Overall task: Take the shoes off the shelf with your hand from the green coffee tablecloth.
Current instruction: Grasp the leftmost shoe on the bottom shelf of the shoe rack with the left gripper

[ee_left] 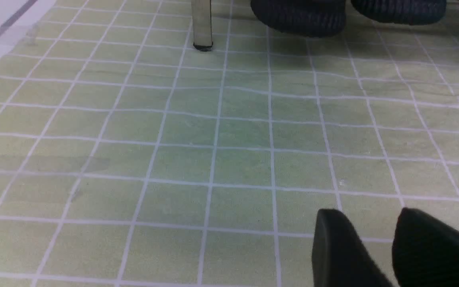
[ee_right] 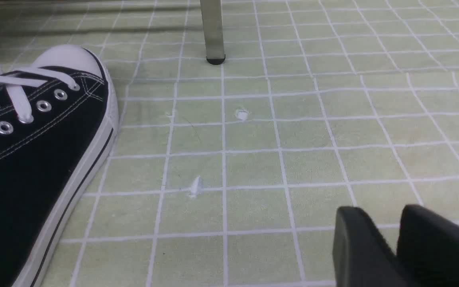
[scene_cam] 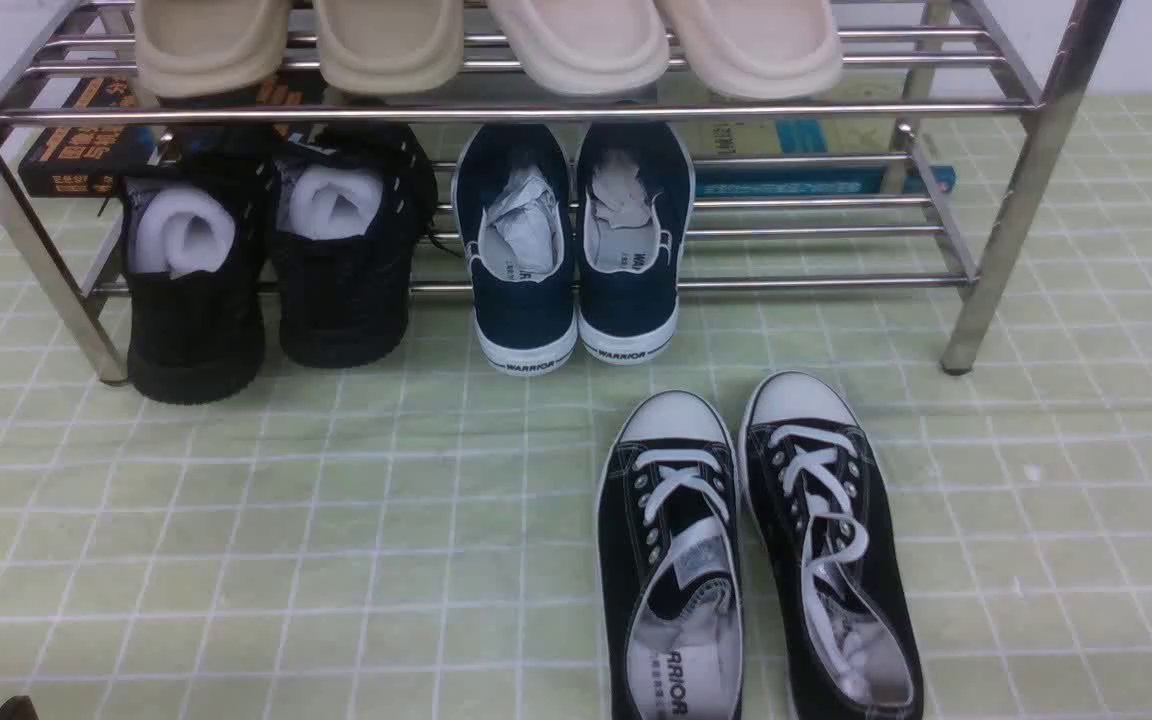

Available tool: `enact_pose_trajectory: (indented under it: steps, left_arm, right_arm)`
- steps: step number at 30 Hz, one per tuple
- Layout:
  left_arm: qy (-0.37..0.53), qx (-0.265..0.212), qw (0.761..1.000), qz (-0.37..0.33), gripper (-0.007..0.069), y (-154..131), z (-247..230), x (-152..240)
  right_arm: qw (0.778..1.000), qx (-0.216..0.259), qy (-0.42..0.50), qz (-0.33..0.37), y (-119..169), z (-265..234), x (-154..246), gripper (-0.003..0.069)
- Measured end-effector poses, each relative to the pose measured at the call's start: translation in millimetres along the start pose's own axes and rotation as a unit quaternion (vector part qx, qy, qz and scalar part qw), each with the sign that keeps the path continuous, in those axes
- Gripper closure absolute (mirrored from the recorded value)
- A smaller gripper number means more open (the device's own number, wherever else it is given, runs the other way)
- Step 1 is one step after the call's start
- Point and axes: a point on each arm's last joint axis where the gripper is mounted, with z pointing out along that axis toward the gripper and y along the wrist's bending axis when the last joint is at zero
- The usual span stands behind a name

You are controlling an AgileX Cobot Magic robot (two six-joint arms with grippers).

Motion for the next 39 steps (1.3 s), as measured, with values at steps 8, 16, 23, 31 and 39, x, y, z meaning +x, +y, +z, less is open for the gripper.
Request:
enact_pose_trajectory:
  steps: [8, 16, 23, 31, 39]
  left_arm:
    - [0.0, 0.0, 1.0, 0.0, 0.0384, 0.0, 0.0, 0.0]
    - [0.0, 0.0, 1.0, 0.0, 0.0384, 0.0, 0.0, 0.0]
    - [0.0, -0.002, 1.0, 0.006, 0.0384, 0.4, 0.0, -0.1]
    - [-0.001, -0.022, 0.998, 0.055, 0.0384, 3.9, -0.1, -0.4]
    - [0.0, -0.025, 0.998, 0.064, 0.0384, 4.6, -0.1, -0.4]
  right_arm:
    - [1.0, 0.0, 0.0, 0.0, 0.0, 0.0, 0.0, 0.0466]
    - [1.0, 0.0, 0.0, 0.0, 0.0, 0.0, 0.0, 0.0454]
    - [1.0, 0.0, 0.0, 0.0, 0.0, 0.0, 0.0, 0.0444]
    - [1.0, 0.0, 0.0, 0.0, 0.0, 0.0, 0.0, 0.0441]
    - [1.0, 0.0, 0.0, 0.0, 0.0, 0.0, 0.0, 0.0432]
